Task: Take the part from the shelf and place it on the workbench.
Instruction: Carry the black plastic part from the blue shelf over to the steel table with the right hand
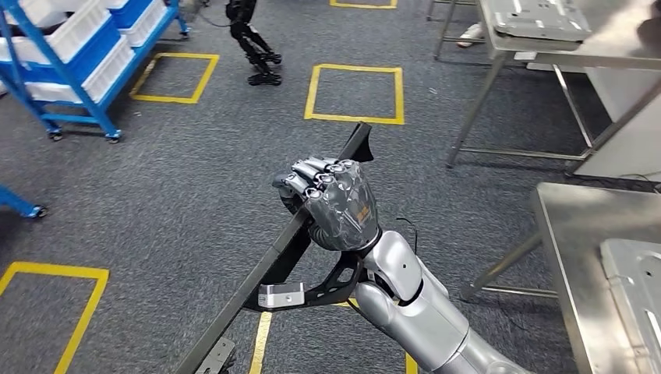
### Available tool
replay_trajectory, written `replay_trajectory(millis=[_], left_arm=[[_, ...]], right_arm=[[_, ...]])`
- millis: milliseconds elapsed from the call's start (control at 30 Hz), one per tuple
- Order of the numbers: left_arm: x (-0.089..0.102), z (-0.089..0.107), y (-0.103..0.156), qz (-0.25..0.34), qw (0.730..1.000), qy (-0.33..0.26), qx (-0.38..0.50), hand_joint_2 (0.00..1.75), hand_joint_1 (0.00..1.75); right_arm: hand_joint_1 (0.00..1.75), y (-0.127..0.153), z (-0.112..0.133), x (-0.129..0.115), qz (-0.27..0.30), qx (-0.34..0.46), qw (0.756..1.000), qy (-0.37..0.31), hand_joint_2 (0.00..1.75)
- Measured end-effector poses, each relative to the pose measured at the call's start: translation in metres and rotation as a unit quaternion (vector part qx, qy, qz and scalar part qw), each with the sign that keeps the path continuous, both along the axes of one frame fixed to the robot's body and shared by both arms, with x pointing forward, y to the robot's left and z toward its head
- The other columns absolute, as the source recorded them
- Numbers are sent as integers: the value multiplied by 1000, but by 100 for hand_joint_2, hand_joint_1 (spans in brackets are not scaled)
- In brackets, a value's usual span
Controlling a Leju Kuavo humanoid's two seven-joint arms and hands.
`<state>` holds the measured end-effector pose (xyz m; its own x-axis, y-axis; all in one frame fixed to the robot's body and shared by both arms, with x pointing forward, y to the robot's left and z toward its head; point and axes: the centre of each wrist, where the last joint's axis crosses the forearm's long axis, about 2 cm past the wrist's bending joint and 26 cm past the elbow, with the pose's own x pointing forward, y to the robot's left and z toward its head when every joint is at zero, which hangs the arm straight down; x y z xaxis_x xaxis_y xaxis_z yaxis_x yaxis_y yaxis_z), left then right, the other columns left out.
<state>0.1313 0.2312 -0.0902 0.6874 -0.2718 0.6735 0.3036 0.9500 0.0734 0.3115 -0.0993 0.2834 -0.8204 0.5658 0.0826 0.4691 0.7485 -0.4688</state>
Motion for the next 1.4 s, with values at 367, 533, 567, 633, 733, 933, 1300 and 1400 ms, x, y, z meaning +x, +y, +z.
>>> replay_trajectory(millis=[367,533,567,633,733,933,1300,1400], left_arm=[[-1,0,0,-3,1000,2,0,175,0],[-5,-1,0,-3,1000,6,0,175,0],[-5,-1,0,-3,1000,6,0,175,0],[-5,-2,2,-2,1000,6,2,175,0],[-5,-2,2,-1,1000,5,1,175,0],[-3,-1,-3,-4,1000,7,0,175,0],[0,1,-6,-2,1000,5,-7,175,0],[-1,0,-5,6,1000,0,-11,175,0]], right_arm=[[175,-9,-4,-2,-10,4,1000,-1,175],[175,-10,-8,-3,-11,3,1000,4,175],[175,-10,-8,-3,-11,3,1000,4,175],[175,-10,-8,-4,-12,4,1000,1,175],[175,-11,-7,-5,-13,5,1000,-2,175],[175,-16,-2,-1,-18,9,1000,-7,175],[175,-23,1,3,-33,-11,999,-21,175],[175,-23,3,4,-33,-10,999,-23,175]])
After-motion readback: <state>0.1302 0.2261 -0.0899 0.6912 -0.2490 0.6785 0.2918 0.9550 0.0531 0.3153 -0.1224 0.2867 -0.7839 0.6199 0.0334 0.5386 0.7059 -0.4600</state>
